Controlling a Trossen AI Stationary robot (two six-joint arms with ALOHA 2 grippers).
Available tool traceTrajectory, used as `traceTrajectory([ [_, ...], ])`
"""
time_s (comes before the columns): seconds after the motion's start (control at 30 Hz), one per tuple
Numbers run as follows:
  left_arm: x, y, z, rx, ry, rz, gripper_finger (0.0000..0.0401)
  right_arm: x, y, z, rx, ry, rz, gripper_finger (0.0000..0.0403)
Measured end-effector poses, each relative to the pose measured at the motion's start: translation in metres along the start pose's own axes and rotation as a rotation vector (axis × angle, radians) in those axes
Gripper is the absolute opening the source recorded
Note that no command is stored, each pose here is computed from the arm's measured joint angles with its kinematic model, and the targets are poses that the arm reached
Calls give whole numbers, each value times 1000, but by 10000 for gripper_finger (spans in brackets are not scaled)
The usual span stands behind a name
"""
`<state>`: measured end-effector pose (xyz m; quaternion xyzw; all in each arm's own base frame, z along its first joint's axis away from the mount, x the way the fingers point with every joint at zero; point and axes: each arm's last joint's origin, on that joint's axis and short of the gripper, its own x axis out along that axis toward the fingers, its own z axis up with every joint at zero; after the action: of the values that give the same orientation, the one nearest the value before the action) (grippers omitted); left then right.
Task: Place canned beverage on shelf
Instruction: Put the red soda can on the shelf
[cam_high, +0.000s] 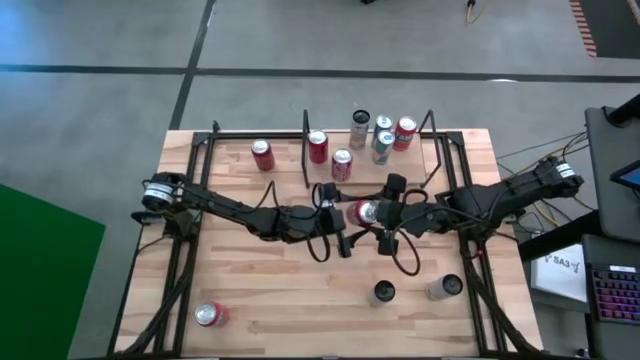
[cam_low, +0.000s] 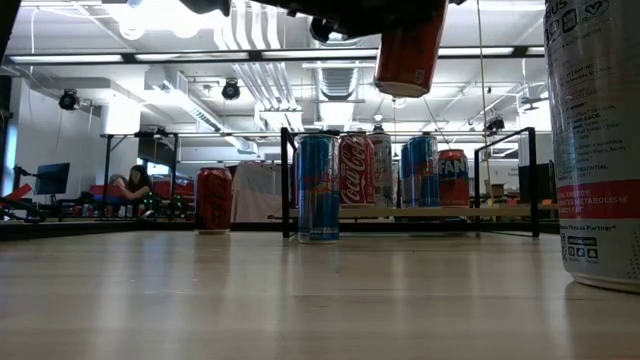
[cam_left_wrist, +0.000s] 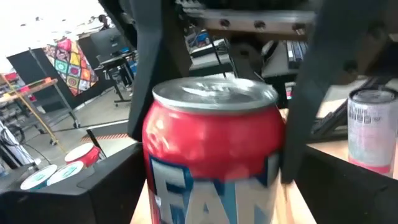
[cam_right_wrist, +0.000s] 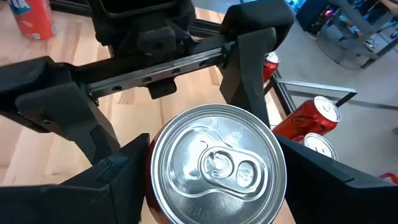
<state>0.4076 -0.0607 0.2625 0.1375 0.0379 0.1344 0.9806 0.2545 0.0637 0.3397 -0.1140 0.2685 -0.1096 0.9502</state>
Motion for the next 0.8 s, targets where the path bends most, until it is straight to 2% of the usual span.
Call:
traceTrajectory([
  [0.17,-5,1,4,30,9,-5,365,-10,-10,-4,14,29,-17,280],
  [0.37,-20,9,9,46,25,-16,365,-20,-31,-17,35,133,-52,280],
  [0.57,-44,23,15,9,7,-6,366,-29,-56,-31,49,205,-112,280],
  [0.8,-72,39,25,-52,-56,7,366,-29,-90,-61,138,255,-65,280],
])
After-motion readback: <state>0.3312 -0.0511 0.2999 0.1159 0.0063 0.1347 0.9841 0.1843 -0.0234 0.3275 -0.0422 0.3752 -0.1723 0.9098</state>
